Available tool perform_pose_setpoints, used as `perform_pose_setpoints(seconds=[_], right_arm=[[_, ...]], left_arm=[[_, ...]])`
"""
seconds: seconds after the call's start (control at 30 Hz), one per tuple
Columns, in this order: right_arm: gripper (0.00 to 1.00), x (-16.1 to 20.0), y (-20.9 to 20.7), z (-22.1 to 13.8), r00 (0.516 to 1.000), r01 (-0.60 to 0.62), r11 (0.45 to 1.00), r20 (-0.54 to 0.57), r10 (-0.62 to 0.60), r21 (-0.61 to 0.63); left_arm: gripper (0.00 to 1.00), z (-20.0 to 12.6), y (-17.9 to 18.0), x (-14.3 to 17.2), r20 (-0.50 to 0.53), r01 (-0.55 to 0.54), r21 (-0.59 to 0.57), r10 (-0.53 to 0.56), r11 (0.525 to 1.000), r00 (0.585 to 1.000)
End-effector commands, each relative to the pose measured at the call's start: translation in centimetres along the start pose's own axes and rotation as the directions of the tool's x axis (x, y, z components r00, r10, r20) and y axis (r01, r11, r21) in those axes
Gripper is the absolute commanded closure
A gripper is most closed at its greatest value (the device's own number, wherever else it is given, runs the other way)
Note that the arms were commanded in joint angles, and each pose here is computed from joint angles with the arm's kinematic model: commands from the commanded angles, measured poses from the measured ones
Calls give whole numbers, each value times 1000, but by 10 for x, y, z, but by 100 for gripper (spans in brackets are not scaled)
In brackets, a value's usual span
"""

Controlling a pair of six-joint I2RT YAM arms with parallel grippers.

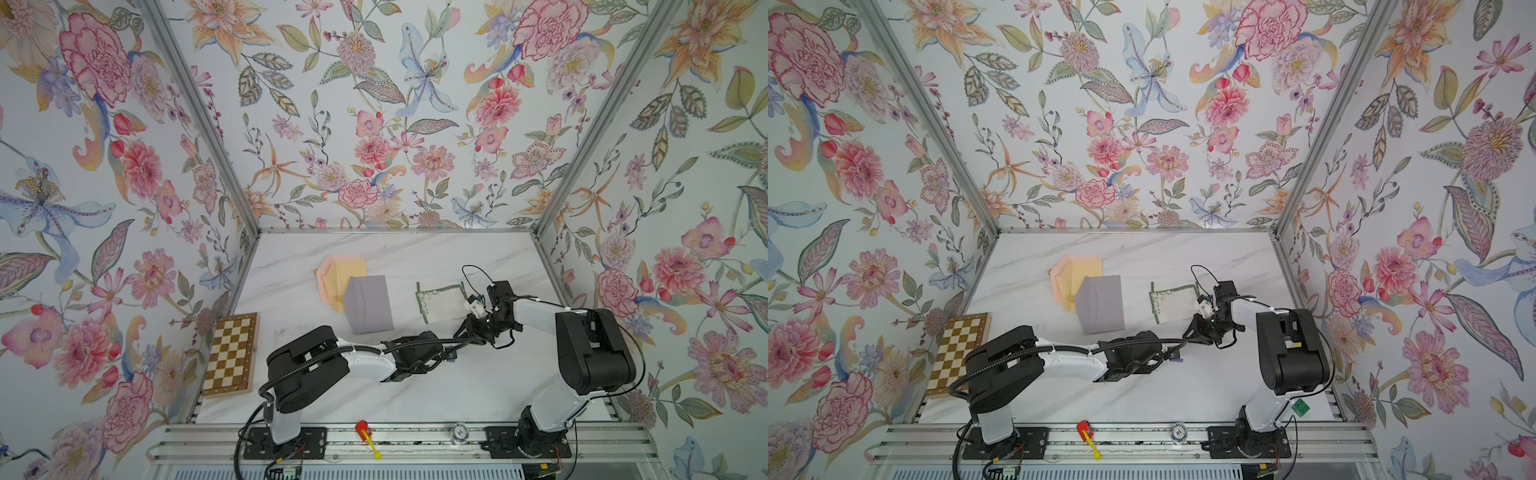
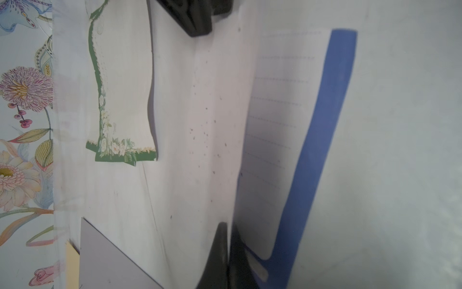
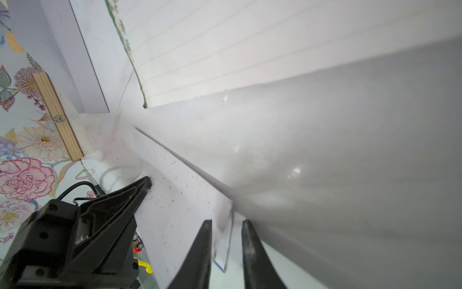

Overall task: Fold the letter paper in half and place it into the envelope
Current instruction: Fold the letter paper at the center of the board.

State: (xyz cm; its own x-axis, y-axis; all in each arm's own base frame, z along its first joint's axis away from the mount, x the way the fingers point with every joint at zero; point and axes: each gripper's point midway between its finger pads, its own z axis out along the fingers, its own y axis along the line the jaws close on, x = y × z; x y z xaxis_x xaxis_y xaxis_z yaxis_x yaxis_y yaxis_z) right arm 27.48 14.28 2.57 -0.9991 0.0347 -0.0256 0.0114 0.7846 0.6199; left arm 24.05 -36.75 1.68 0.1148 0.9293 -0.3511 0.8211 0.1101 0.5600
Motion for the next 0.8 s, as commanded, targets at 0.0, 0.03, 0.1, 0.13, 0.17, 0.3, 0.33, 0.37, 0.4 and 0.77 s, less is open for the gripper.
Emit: perform_pose_setpoints(seconds=[0.0,0.03,0.1,0.13,0.17,0.3,0.33,0.37,0.4,0.77], right_arm=[[71,6,3,-9,1000,-24,1000,14,24,-6],[68,8,6,-11,999,-29,999,14,30,-22],[65,11,12,-12,999,-35,998,10,36,-53],[64,13,15,-12,999,-38,997,7,39,-67],[63,14,18,-12,999,-41,996,4,42,-80],[59,17,27,-9,999,-48,990,3,48,-131],[59,17,27,-8,999,-49,991,2,50,-126],[58,18,26,-7,999,-49,991,1,49,-123],[57,19,26,-6,999,-52,991,0,52,-123],[56,24,28,4,998,-60,987,-11,59,-146]], left_arm=[[100,12,-51,53,-157,-42,168,69,985,985],[100,12,-51,52,-153,-40,169,67,985,986],[100,10,-50,49,-143,-33,164,57,986,988],[100,10,-49,48,-136,-30,163,53,986,989],[100,9,-48,46,-131,-27,158,48,987,990],[100,7,-46,44,-117,-23,154,41,988,992],[100,8,-46,43,-117,-22,152,40,988,992],[100,7,-46,43,-117,-21,153,39,988,992],[100,8,-46,44,-117,-19,152,37,988,992],[100,6,-45,42,-101,-13,142,28,990,995]])
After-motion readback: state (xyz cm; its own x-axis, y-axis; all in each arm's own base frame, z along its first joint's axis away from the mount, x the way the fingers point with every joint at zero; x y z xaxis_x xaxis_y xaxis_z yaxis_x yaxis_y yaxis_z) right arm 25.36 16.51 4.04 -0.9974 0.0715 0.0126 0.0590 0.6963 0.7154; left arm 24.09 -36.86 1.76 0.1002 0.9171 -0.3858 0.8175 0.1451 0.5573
